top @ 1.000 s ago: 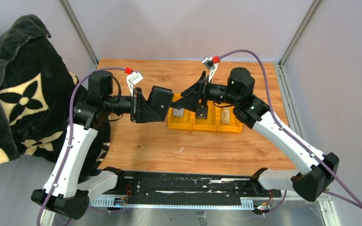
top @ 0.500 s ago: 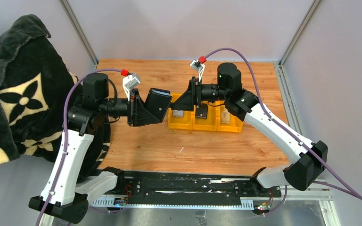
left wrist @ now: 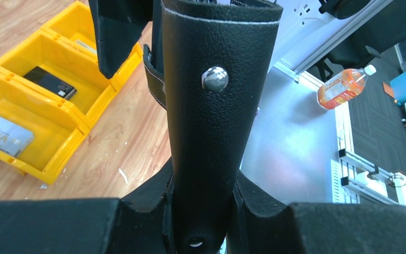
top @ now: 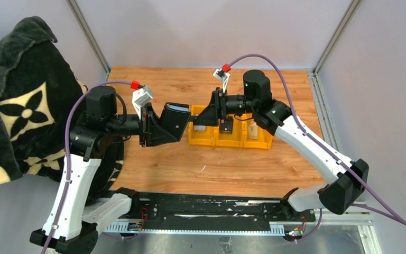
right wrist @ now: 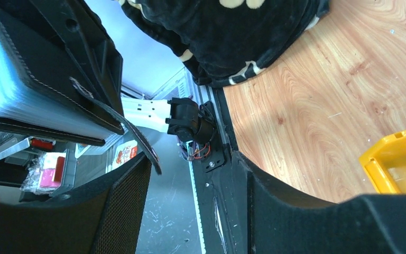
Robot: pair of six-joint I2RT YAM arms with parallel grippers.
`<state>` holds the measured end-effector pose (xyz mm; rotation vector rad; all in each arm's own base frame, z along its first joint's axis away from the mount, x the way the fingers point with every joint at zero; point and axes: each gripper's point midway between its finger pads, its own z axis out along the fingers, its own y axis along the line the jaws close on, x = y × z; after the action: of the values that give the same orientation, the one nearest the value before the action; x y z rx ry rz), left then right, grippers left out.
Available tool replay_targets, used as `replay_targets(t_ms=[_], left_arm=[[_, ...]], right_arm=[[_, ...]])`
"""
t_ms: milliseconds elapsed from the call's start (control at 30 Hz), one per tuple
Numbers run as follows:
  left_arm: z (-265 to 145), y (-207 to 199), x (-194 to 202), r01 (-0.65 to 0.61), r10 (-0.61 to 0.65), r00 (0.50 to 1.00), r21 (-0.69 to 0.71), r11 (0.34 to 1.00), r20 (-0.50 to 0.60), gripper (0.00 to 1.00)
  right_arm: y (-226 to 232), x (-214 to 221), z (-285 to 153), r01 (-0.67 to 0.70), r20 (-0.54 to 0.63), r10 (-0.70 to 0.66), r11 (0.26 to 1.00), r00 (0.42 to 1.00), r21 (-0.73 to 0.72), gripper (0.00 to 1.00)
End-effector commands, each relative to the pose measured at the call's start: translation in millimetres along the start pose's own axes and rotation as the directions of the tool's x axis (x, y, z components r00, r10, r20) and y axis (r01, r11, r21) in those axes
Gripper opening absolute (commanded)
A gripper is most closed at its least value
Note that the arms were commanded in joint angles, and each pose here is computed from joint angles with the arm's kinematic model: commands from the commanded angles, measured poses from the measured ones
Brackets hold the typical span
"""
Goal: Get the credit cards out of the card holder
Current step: Open the card holder at the center of the board.
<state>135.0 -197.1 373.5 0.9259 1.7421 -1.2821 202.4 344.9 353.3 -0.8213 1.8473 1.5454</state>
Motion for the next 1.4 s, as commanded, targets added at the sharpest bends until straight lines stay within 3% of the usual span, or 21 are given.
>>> replay_targets(t_ms=[0,233,533,633,767,800,933,967,1100,1367], left_arm=[[-2.8,-13.5,-3.0,-0.038,0.038,0.999,0.062,0.997,0.009,0.00],[-2.9,-16.6,-3.0,-0.031,0.030,1.000,0.078,0.997,0.009,0.00],[-3.5,-21.7,-2.5,-0.027,0.026,1.000,0.102,0.994,0.009,0.00],[-3.1,-20.5,-1.8,-0.024,0.024,1.000,0.102,0.994,0.007,0.00],[-0.8,-11.1,1.7,-0.020,0.020,1.000,0.074,0.997,0.000,0.01],[0.0,-7.2,3.1,-0.016,0.016,1.000,0.059,0.998,-0.004,0.05],[-1.5,25.7,3.0,-0.086,0.085,0.996,-0.112,0.990,-0.016,0.50],[-3.5,36.0,2.0,-0.104,0.103,0.995,-0.171,0.980,-0.019,0.57],[-9.5,58.9,-0.3,-0.149,0.153,0.988,-0.302,0.942,-0.011,0.67],[-8.2,42.5,10.2,-0.176,0.181,0.983,-0.233,0.956,0.000,0.74]], right_arm=[[27.3,-21.8,-2.6,0.087,0.041,-0.085,0.995,0.996,-0.048,0.61],[45.4,-16.8,15.4,0.143,-0.013,-0.145,0.982,0.989,-0.121,0.58],[54.7,-12.0,18.9,0.151,-0.034,-0.161,0.968,0.986,-0.199,0.41],[61.8,-13.6,17.2,0.160,-0.024,-0.170,0.961,0.985,-0.225,0.30],[73.5,-12.0,16.1,0.166,-0.027,-0.180,0.951,0.983,-0.262,0.04],[76.3,-11.0,15.8,0.169,-0.028,-0.182,0.949,0.983,-0.265,0.00],[62.3,-14.2,13.3,0.195,-0.016,-0.198,0.974,0.980,-0.112,0.00],[58.3,-16.1,11.9,0.209,-0.010,-0.210,0.976,0.978,-0.060,0.00],[49.1,-19.0,7.2,0.305,-0.021,-0.305,0.942,0.952,0.139,0.00],[40.1,-11.0,14.1,0.490,-0.181,-0.455,0.804,0.872,0.338,0.00]])
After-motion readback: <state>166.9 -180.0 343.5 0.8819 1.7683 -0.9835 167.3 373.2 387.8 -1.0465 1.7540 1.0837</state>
